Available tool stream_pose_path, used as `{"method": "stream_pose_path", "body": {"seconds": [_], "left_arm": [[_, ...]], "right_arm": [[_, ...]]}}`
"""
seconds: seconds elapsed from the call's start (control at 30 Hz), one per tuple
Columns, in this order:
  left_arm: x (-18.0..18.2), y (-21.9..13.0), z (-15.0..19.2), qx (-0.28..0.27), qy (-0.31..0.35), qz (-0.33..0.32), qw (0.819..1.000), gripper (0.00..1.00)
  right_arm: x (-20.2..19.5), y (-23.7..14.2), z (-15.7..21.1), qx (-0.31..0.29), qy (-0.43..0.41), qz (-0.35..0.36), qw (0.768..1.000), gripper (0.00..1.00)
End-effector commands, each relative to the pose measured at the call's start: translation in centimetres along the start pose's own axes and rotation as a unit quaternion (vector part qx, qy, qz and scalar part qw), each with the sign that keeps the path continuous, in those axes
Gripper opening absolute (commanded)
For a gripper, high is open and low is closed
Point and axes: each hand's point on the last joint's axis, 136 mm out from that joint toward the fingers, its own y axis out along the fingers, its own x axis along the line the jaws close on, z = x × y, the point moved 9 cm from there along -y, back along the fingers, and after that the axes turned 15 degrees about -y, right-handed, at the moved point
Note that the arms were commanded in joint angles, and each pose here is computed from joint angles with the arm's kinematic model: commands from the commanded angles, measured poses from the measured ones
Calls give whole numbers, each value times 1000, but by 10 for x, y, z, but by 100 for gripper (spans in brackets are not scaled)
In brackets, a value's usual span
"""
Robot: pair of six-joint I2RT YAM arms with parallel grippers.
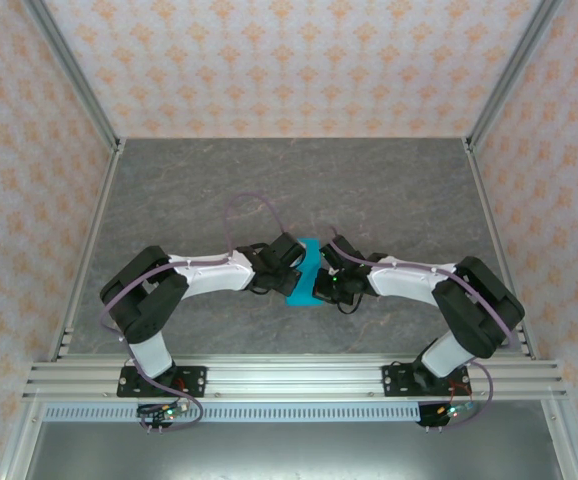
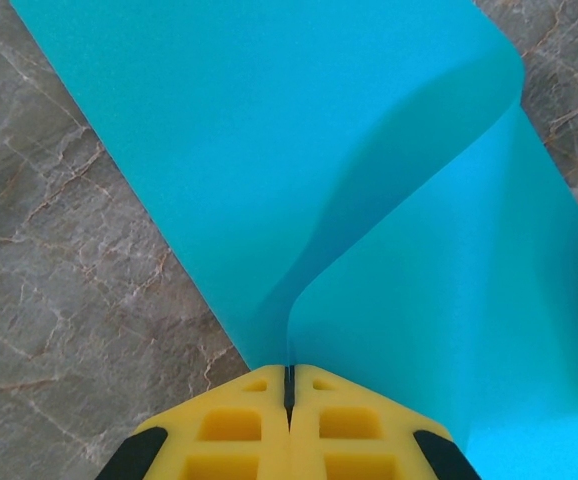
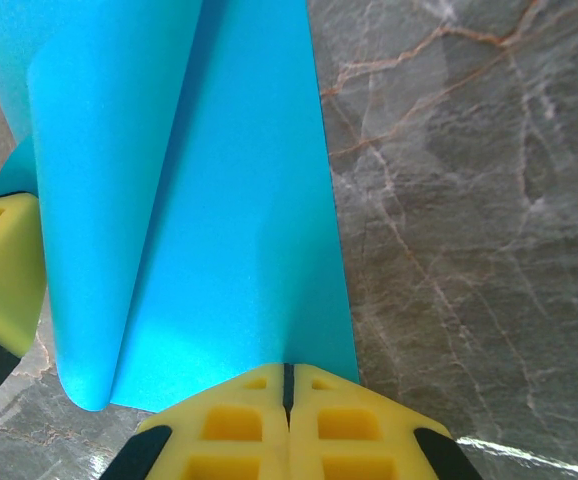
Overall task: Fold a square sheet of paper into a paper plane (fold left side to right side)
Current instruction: Fold the triangle a second time at the center of the table.
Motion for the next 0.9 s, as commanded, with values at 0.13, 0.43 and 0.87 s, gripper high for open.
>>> {"method": "stream_pose_path", "body": {"seconds": [0.13,0.43,0.87], "left_arm": [[-1,-18,-16,-39,4,1,999,0],[-1,-15,-15,-35,7,-3,999,0],[-1,-2,-12,-24,7,-7,1000,0]], "right_arm": [[-19,9,18,48,6,63,997,0],[-18,9,18,47,5,62,997,0],[-19,10,19,49,5,63,997,0]]}}
